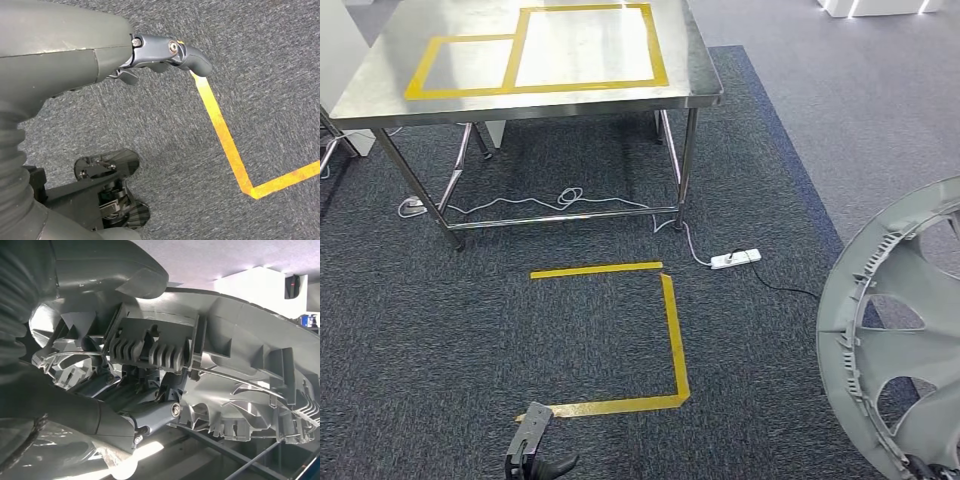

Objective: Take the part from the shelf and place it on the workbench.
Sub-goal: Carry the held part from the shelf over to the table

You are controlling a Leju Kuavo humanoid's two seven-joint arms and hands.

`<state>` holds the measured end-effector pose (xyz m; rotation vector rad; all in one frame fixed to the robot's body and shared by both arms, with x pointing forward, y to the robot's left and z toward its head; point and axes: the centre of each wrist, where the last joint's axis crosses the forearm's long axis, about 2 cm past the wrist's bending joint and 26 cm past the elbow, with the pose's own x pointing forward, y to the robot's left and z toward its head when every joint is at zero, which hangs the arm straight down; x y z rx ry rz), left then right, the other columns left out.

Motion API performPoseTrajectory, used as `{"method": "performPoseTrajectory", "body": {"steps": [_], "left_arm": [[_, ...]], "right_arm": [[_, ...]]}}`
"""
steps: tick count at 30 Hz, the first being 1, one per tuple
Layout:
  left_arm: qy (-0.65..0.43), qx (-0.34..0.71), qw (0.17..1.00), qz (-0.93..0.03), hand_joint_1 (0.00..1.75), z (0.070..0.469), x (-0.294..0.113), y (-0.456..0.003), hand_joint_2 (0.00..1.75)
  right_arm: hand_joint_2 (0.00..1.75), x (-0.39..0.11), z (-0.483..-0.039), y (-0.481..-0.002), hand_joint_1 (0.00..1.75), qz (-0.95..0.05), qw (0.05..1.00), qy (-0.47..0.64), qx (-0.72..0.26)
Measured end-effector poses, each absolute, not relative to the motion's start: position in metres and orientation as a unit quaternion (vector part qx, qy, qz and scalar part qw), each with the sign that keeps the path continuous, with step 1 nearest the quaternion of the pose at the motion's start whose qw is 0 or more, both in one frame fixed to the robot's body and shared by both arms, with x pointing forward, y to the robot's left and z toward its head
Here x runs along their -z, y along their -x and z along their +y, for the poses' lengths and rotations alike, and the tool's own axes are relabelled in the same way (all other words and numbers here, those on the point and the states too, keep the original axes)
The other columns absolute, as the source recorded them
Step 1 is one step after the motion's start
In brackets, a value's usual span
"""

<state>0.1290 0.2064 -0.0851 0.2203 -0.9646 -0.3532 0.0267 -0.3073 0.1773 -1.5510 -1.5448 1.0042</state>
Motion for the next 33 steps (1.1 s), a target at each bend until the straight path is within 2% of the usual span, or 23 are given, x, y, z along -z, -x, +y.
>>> {"method": "performPoseTrajectory", "body": {"steps": [33], "left_arm": [[-0.105, 0.167, 0.866, -0.460, 0.00, 0.2066, 0.0852, -0.1289, 1.75]], "right_arm": [[1.75, -0.1769, -0.3120, -0.0283, 1.75, -0.599, 0.341, 0.601, -0.405]]}}
